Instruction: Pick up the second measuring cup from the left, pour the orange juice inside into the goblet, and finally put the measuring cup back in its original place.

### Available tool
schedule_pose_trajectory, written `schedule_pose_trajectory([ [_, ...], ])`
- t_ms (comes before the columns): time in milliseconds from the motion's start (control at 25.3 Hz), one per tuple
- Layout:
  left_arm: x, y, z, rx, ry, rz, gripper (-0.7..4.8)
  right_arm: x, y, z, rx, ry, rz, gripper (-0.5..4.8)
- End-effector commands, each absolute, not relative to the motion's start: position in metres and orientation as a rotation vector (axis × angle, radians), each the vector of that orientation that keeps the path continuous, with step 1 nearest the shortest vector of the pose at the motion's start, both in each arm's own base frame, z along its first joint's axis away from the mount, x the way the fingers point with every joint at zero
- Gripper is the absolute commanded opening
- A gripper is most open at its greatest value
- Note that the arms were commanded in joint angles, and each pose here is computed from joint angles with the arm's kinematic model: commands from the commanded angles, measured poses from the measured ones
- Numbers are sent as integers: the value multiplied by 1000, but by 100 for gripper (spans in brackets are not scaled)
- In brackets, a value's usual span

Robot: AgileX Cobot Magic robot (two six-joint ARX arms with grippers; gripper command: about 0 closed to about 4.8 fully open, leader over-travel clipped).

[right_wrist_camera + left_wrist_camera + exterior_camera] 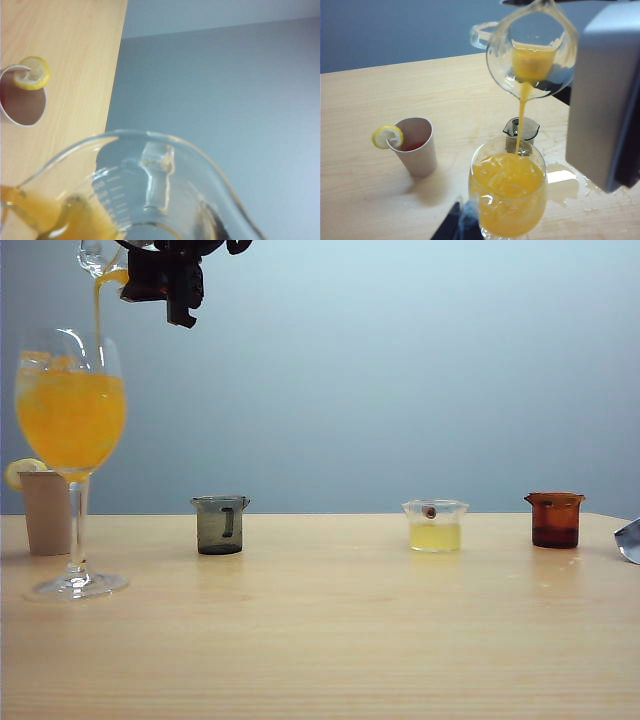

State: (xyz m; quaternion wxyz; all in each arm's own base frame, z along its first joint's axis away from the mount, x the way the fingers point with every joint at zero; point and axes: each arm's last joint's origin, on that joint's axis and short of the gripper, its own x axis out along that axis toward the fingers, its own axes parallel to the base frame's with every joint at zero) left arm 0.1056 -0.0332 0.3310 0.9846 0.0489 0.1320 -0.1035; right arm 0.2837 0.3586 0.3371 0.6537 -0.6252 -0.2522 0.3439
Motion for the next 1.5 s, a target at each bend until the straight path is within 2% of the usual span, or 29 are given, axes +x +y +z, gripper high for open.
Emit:
schedule_pose_trajectory([
  [40, 105, -33, 333, 99, 252, -208, -3, 282, 358, 347, -1430, -631, 737, 107],
  [792, 105, -33, 333, 99, 252, -208, -3, 281, 358, 350, -1592, -750, 675, 107],
  [1148, 105, -33, 333, 99, 252, -208, -3, 281, 359, 357, -1557, -810, 629, 107],
  [1504, 105, -33, 333, 99, 252, -208, -3, 274, 364, 357, -1543, -844, 649, 107],
])
